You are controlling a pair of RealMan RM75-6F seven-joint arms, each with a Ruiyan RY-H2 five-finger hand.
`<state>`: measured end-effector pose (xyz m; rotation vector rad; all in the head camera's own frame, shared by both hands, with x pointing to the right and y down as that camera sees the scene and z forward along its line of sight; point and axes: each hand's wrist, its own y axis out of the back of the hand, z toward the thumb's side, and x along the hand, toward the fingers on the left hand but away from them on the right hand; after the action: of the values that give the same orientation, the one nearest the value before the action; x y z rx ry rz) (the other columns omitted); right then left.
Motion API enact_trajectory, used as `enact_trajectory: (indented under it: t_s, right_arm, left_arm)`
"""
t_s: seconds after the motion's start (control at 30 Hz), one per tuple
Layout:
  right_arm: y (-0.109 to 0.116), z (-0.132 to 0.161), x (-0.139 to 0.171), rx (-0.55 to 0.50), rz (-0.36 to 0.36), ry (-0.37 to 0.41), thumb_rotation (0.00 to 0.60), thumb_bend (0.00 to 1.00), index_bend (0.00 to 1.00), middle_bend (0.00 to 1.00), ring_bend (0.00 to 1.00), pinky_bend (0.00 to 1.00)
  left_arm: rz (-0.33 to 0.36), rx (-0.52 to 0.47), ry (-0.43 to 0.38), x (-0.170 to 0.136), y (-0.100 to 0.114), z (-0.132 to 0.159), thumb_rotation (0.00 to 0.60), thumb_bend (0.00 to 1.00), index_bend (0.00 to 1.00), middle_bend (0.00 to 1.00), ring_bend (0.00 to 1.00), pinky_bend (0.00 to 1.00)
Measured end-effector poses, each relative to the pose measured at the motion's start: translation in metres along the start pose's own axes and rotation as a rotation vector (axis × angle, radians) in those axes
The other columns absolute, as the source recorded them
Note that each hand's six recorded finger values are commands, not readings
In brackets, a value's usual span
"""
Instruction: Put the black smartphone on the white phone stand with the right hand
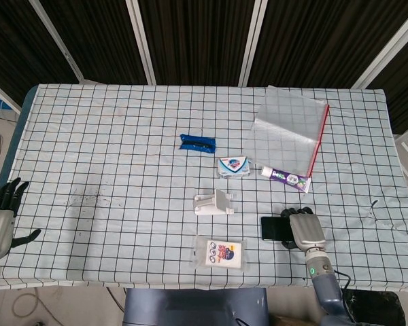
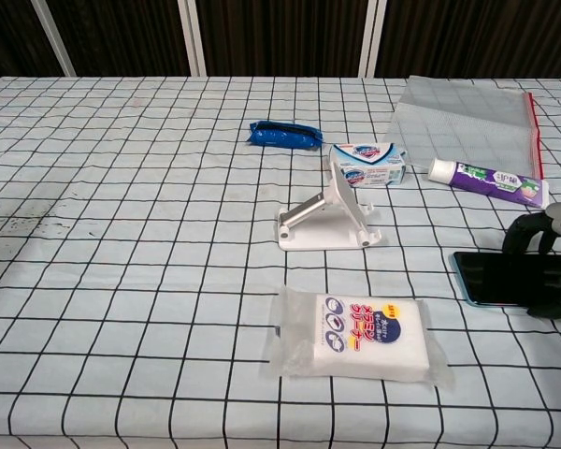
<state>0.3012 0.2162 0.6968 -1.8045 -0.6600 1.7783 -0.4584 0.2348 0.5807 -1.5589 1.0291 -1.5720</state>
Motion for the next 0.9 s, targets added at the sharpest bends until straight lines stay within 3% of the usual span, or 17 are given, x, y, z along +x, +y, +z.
enact_trajectory:
  t_s: [0.2, 0.57, 0.9]
  right_arm:
    - [-0.001, -0.002, 0.001, 0.005, 0.003, 0.002, 0.600, 0.49, 0.47, 0.55, 0.45, 0.23]
    - [0.009, -0.001, 0.004, -0.007, -0.030, 0.032, 0.600, 0.50, 0.48, 0.56, 0.46, 0.24]
    - [0.039, 0.000, 0.007, -0.153, -0.106, 0.064, 0.600, 0.50, 0.48, 0.56, 0.46, 0.25]
  left_arm:
    - [-0.001, -0.002, 0.001, 0.000, 0.000, 0.000, 0.600, 0.00, 0.00, 0.00, 0.00, 0.00]
    - [-0.002, -0.003, 0.003, 0.000, 0.000, 0.000, 0.600, 0.00, 0.00, 0.00, 0.00, 0.00]
    - [-0.003, -0.004, 0.007, 0.000, 0.000, 0.000, 0.600, 0.00, 0.00, 0.00, 0.00, 0.00]
